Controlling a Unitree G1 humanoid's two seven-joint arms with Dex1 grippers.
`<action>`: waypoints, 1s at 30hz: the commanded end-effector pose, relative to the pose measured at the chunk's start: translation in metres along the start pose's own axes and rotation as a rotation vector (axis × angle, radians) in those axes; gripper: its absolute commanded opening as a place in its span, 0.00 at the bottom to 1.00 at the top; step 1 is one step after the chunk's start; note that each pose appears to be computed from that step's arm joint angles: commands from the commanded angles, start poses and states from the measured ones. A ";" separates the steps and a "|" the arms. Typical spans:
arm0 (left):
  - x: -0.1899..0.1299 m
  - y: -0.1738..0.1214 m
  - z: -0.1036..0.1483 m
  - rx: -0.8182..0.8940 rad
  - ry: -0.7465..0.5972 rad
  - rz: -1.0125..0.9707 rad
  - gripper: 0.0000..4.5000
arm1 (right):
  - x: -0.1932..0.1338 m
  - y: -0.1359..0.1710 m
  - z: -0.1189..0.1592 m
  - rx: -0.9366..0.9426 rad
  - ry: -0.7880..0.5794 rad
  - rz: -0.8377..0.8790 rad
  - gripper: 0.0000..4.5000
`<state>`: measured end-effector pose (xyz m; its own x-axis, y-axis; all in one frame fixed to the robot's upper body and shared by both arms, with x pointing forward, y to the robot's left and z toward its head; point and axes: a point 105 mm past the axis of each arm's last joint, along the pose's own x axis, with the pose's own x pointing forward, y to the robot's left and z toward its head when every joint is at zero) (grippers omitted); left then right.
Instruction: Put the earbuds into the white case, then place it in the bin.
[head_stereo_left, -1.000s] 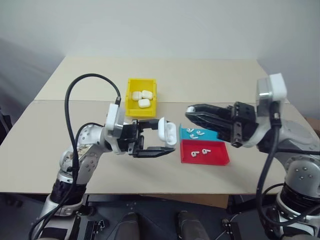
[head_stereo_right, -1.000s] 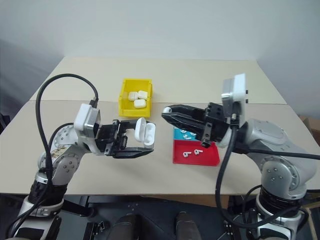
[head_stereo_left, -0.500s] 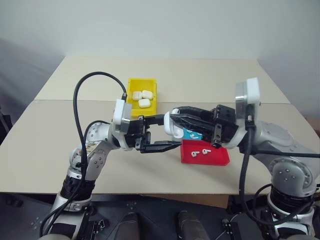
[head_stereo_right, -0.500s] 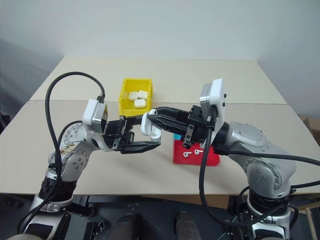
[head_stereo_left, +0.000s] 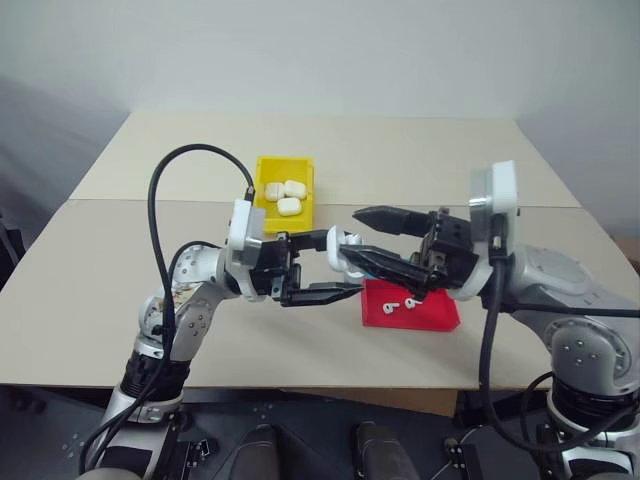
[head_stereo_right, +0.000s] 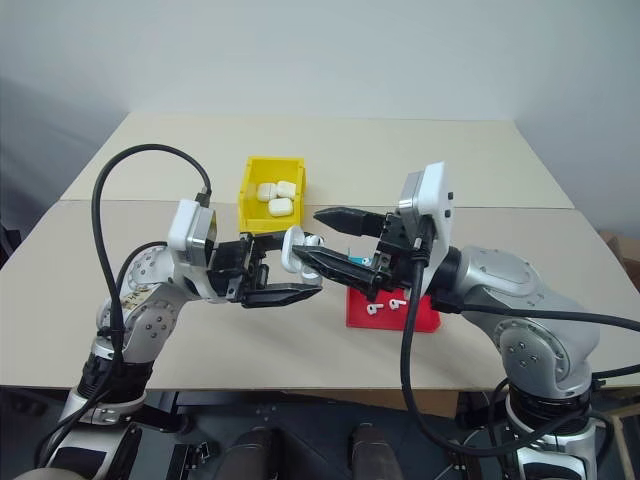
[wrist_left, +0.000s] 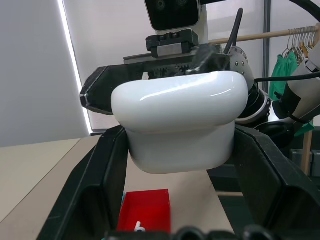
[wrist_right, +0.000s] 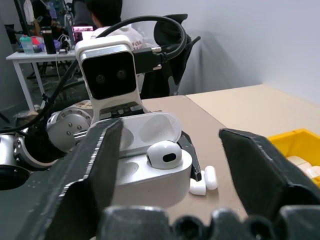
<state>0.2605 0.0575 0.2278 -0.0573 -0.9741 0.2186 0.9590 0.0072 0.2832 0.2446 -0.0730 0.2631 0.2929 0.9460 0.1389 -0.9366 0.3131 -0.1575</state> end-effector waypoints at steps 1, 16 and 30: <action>0.002 0.002 0.013 0.059 -0.021 0.001 0.64 | -0.002 -0.001 0.011 -0.033 -0.033 0.006 0.81; -0.011 0.000 0.014 0.075 0.010 0.044 0.64 | -0.044 -0.121 -0.059 -0.463 0.807 -0.052 0.70; -0.018 -0.005 0.017 0.104 0.023 0.124 0.64 | -0.040 -0.160 -0.114 -0.569 1.122 0.226 0.51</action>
<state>0.2584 0.0763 0.2277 0.0678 -0.9726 0.2224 0.9451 0.1340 0.2980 0.4013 -0.1511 0.1601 0.3827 0.4482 -0.8079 -0.8720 -0.1136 -0.4761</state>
